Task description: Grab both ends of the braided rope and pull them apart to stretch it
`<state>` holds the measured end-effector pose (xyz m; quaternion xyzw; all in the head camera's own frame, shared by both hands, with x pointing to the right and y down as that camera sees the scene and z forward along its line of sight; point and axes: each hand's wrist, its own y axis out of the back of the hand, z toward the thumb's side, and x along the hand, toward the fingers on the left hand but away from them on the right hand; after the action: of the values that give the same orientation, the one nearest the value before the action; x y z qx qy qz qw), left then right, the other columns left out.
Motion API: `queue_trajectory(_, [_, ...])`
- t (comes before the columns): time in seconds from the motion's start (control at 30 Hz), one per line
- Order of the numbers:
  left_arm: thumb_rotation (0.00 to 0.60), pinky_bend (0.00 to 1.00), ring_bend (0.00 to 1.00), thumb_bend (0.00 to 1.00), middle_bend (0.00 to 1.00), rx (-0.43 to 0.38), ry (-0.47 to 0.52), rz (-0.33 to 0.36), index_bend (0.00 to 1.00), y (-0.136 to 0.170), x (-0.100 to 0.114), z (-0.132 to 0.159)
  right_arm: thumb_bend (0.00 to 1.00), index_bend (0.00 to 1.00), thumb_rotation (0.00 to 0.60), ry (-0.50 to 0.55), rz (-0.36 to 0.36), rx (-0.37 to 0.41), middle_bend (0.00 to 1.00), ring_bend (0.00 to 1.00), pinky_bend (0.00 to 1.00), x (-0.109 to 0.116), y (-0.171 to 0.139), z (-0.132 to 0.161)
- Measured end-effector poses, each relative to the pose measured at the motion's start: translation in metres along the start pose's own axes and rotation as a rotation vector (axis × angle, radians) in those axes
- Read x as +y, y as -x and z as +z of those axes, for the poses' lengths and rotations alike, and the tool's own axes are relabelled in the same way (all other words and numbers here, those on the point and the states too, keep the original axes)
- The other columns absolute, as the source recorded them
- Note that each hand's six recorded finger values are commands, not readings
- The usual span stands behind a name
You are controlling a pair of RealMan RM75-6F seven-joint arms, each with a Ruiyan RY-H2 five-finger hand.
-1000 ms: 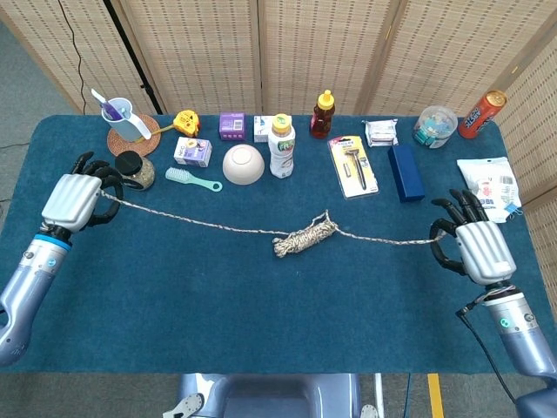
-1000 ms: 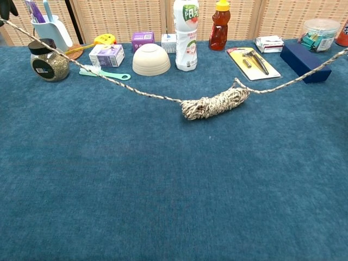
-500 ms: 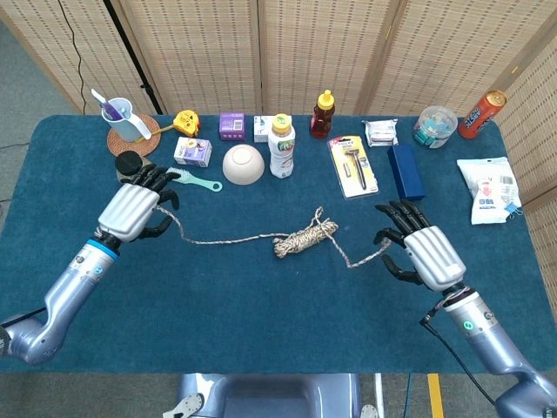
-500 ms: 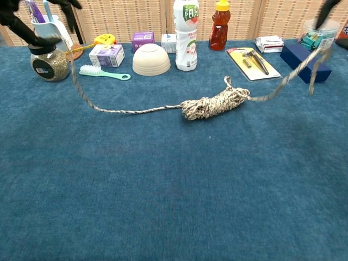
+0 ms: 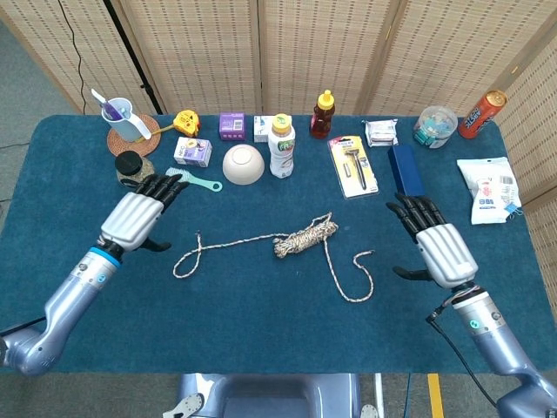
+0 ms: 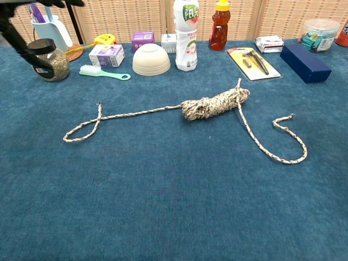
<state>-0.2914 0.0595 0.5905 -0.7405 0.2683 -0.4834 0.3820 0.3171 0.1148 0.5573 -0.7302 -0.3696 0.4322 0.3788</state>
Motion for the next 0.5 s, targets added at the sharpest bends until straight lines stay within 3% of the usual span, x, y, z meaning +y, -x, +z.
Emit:
queue_trajectory(0.1, [0.6, 0.0, 0.0, 0.1, 0.0, 0.054, -0.008, 0.03, 0.14, 0.015, 0.005, -0.017, 0.09, 0.07, 0.6, -0.007, -0.023, -0.032, 0.0, 0.0, 0.0, 0.005, -0.004, -0.011])
queue_trajectory(0.27, [0.6, 0.0, 0.0, 0.11, 0.0, 0.167, -0.043, 0.104, 0.16, 0.054, 0.014, -0.053, 0.09, 0.16, 0.6, -0.04, -0.073, -0.148, 0.0, 0.0, 0.0, 0.012, -0.021, -0.046])
queue_trajectory(0.5, [0.6, 0.0, 0.0, 0.11, 0.0, 0.314, -0.066, 0.158, 0.16, 0.12, 0.011, -0.095, 0.09, 0.18, 0.6, -0.061, -0.09, -0.241, 0.01, 0.0, 0.0, 0.011, -0.047, -0.073])
